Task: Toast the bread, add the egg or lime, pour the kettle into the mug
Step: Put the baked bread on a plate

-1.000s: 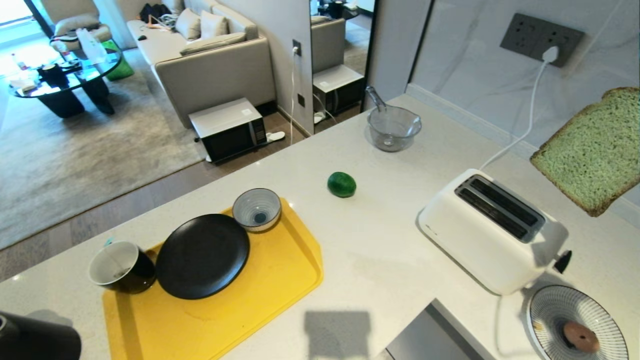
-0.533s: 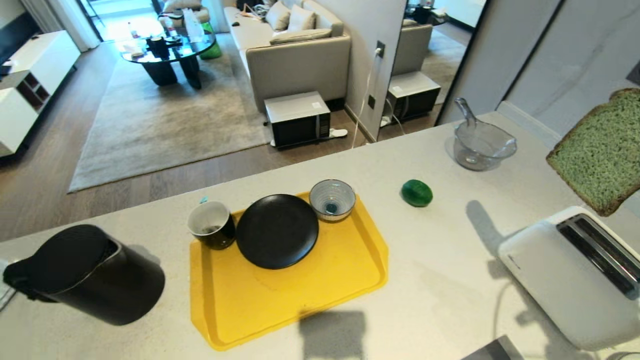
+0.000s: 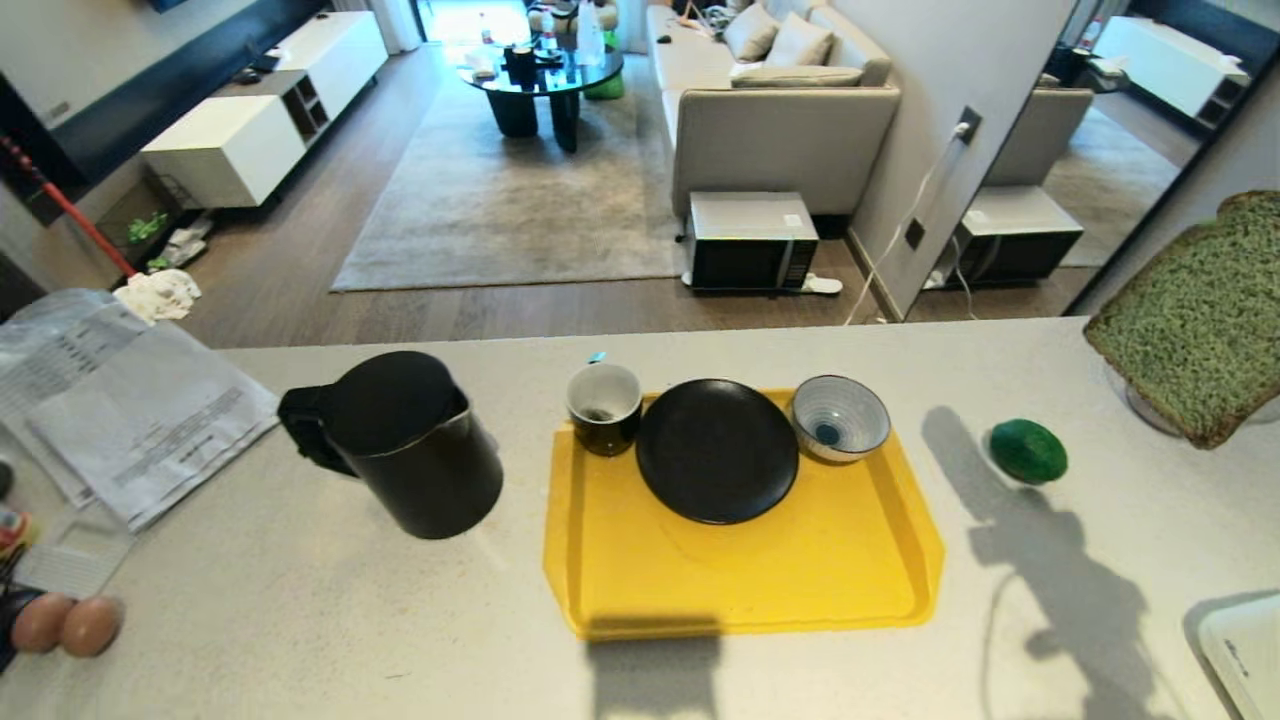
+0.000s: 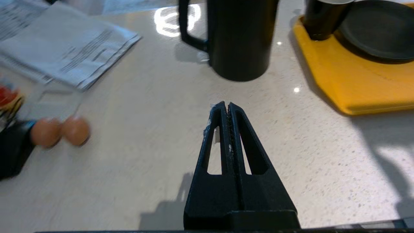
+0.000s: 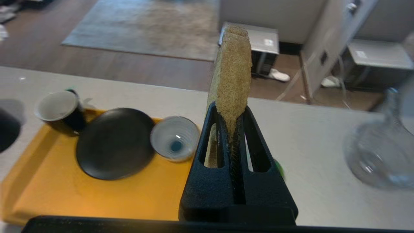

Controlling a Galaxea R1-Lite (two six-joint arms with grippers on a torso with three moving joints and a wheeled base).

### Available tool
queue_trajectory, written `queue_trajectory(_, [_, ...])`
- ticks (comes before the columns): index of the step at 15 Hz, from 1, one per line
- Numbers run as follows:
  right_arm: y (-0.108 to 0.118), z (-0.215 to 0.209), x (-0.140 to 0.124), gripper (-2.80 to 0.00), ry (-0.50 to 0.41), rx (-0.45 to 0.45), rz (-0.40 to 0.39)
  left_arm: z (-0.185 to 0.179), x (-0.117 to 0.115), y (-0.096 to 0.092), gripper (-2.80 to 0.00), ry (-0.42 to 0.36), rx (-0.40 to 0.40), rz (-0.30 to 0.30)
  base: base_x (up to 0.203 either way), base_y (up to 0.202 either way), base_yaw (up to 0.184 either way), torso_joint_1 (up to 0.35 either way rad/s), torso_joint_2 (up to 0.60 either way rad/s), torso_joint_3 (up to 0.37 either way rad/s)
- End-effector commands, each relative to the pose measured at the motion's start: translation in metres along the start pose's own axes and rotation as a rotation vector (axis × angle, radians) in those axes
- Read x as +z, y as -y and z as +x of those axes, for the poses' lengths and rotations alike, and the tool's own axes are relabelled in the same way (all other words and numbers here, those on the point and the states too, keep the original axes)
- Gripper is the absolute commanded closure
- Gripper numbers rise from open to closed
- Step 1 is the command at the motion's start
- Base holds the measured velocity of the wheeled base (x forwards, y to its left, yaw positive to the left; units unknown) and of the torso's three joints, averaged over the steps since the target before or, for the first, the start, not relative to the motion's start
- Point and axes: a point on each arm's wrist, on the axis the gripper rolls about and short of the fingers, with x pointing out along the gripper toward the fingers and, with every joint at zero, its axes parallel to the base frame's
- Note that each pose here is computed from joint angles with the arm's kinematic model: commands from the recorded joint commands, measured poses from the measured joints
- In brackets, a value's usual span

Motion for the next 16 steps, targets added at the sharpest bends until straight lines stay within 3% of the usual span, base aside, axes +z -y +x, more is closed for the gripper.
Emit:
queue_trajectory(1, [-0.001,-0.003,0.0,0.0,0.006,0.012,-0.003,0.001,-0.005,0.0,0.0,-0.014,-0.001,0.0,0.0,-0.005,0.151,0.001,0.0,0.005])
queue_trajectory(6, [-0.003,-0.009,-0.011,0.0,-0.018,0.019,0.0,0.001,-0.005,0.0,0.0,-0.014,-0.001,0.0,0.0,-0.001,0.036,0.001,0.0,0.001])
queue_trajectory(8, [-0.005,-0.009,-0.017,0.0,-0.046,0.078,0.004,0.001,-0.005,0.0,0.0,-0.014,-0.001,0.0,0.0,0.0,0.0,0.0,0.0,0.0])
queue_trajectory(13, [-0.025,0.02,-0.047,0.0,-0.289,0.262,0.105,0.001,-0.005,0.0,0.0,-0.014,-0.001,0.0,0.0,0.0,0.0,0.0,0.0,0.0])
queue_trajectory(16, [-0.05,0.046,-0.069,0.0,-0.429,0.364,0.169,0.001,-0.005,0.0,0.0,-0.014,-0.001,0.0,0.0,0.0,0.0,0.0,0.0,0.0])
